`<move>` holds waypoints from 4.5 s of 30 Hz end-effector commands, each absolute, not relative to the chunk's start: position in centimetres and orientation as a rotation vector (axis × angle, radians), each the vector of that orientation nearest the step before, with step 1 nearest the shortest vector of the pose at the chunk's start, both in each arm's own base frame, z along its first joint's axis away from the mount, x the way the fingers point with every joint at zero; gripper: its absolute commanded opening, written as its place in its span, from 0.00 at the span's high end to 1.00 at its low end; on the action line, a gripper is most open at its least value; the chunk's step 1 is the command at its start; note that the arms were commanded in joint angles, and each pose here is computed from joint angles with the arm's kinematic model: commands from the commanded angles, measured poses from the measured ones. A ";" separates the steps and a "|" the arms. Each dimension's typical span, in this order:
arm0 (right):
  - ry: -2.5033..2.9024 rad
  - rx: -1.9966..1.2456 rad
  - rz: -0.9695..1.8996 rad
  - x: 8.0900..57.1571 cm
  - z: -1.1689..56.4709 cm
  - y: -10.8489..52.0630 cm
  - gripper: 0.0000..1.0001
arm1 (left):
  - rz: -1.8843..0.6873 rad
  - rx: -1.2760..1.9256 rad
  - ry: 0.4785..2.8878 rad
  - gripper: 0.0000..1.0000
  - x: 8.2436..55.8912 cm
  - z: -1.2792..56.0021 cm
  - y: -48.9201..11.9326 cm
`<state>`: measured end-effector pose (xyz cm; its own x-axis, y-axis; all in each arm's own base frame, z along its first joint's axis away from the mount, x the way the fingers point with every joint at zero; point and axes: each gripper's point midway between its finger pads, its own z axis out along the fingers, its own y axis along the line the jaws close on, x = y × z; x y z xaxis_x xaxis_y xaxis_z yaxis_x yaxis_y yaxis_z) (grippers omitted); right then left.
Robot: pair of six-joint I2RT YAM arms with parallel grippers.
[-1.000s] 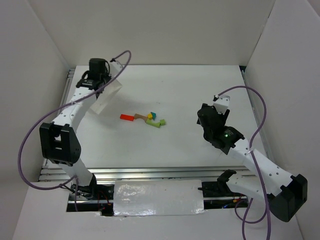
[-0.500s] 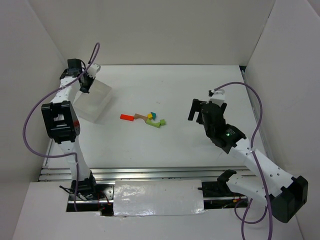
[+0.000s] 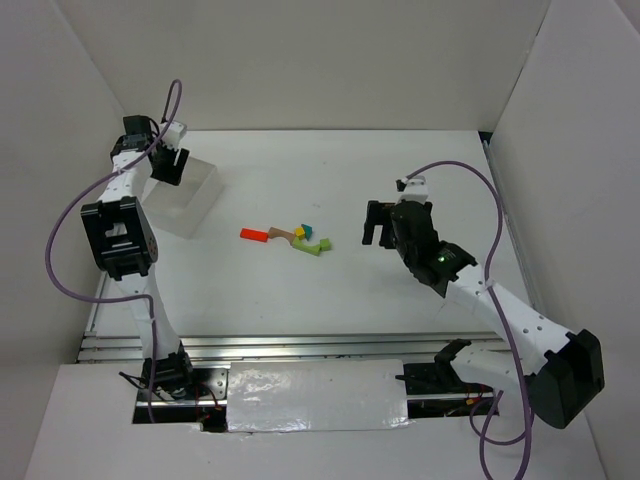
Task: Build the wood block tower
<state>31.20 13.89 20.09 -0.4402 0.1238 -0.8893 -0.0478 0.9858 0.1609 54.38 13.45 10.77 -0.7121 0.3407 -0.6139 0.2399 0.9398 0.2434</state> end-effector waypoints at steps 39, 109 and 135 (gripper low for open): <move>2.283 -0.512 0.427 33.0 14.2 29.0 0.00 | -0.343 -0.146 2.104 0.01 42.2 14.6 -6.4; 2.407 -0.395 0.090 35.9 11.0 30.1 0.15 | -0.402 -0.295 2.125 0.01 39.4 14.8 -6.0; 2.430 -0.168 -0.020 33.4 11.2 24.2 0.00 | 0.150 -0.566 2.562 0.01 42.8 3.6 -7.2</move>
